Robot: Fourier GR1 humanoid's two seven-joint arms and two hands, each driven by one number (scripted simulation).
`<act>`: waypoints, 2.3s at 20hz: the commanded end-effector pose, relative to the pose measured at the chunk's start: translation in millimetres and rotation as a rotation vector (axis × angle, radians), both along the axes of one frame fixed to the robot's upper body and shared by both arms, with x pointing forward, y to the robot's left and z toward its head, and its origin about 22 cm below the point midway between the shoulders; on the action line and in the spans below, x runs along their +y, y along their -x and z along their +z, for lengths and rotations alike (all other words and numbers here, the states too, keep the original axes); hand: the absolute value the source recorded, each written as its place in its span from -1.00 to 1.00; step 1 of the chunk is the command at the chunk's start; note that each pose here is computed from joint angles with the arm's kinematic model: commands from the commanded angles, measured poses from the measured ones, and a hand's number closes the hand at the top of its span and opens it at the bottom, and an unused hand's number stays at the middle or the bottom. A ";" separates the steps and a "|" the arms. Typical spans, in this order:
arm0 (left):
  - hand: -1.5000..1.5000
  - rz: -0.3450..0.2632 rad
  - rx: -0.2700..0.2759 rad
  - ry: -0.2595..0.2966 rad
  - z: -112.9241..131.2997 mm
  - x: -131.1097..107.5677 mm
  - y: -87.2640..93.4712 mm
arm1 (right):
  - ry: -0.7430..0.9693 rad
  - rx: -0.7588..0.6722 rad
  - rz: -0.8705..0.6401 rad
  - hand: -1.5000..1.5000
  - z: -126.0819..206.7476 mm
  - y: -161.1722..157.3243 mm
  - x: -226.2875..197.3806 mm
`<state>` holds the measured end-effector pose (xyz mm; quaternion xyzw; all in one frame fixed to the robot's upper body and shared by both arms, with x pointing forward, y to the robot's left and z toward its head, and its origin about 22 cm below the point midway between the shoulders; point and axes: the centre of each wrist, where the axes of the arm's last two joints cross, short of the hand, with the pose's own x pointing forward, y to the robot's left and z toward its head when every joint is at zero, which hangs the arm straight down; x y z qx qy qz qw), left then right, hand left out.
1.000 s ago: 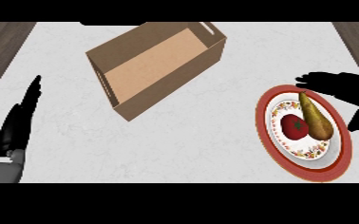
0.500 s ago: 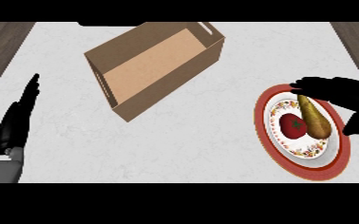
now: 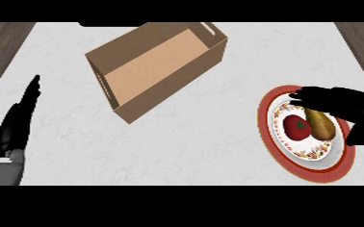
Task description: Pick the pear from the plate and place it in the cardboard box
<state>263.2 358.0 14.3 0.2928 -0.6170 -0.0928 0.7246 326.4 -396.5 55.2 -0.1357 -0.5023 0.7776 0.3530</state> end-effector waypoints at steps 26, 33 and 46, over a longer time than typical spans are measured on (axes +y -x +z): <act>0.00 0.024 0.005 -0.013 1.8 5.3 6.7 | -0.232 -0.324 -0.618 1.00 -49.1 -23.5 87.9; 0.00 0.030 0.035 0.001 -12.7 14.4 24.9 | -0.340 -0.527 -0.852 1.00 0.7 -19.7 156.0; 0.00 -0.009 -0.005 -0.010 -4.5 -7.8 -5.5 | -0.570 -0.562 -0.667 1.00 119.5 -10.1 293.9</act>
